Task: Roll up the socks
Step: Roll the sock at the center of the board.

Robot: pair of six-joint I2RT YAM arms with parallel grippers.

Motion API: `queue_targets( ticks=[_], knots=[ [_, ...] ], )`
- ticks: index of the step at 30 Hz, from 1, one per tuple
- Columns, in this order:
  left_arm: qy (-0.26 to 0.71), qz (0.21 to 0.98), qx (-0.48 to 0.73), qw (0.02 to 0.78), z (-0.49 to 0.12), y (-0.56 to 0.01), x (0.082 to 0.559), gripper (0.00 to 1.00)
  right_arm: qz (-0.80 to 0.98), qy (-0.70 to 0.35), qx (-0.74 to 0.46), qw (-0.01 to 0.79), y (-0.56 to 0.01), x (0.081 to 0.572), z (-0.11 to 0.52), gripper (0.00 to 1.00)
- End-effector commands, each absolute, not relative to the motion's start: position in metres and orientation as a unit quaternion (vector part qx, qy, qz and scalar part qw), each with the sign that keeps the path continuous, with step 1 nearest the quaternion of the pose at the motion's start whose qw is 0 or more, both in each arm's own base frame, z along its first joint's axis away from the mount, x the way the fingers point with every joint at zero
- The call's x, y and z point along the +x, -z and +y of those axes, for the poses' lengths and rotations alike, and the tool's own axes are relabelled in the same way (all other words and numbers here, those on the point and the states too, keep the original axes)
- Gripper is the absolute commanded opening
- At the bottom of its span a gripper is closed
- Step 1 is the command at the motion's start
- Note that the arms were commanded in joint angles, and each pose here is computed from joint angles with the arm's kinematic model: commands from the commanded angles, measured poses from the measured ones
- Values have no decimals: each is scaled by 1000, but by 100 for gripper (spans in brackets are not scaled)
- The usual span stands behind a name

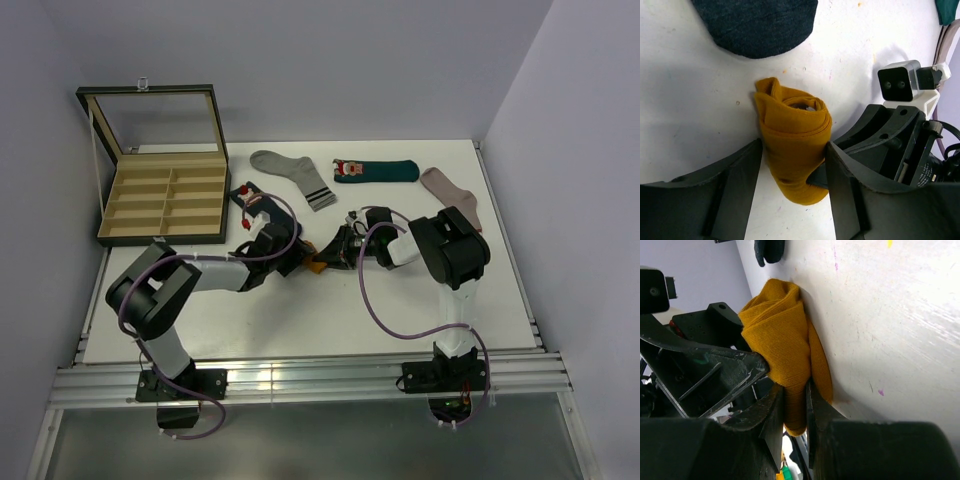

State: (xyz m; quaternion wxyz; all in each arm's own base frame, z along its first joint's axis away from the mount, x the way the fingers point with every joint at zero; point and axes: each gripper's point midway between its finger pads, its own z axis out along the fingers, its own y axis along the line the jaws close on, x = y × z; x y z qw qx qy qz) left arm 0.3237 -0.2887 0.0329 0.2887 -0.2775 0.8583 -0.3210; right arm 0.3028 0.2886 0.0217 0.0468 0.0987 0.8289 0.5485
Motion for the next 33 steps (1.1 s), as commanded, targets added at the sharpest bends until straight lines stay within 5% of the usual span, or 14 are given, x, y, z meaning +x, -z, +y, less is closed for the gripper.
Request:
queue_targets(
  ticks=[1,14,20,33],
  knots=[
    [199,913,-278,220,-249,36,283,60,891,-413,186,-27,60,260,252,7],
    [127,948,-249,154,-253,66,273,40,908,-381,175,2,56,268,244,25],
    [82,964,-212,135,-257,73,270,39,921,-352,158,53,41,280,234,38],
    [23,984,-121,131,-273,68,280,42,951,-189,118,214,-19,286,162,41]
  ],
)
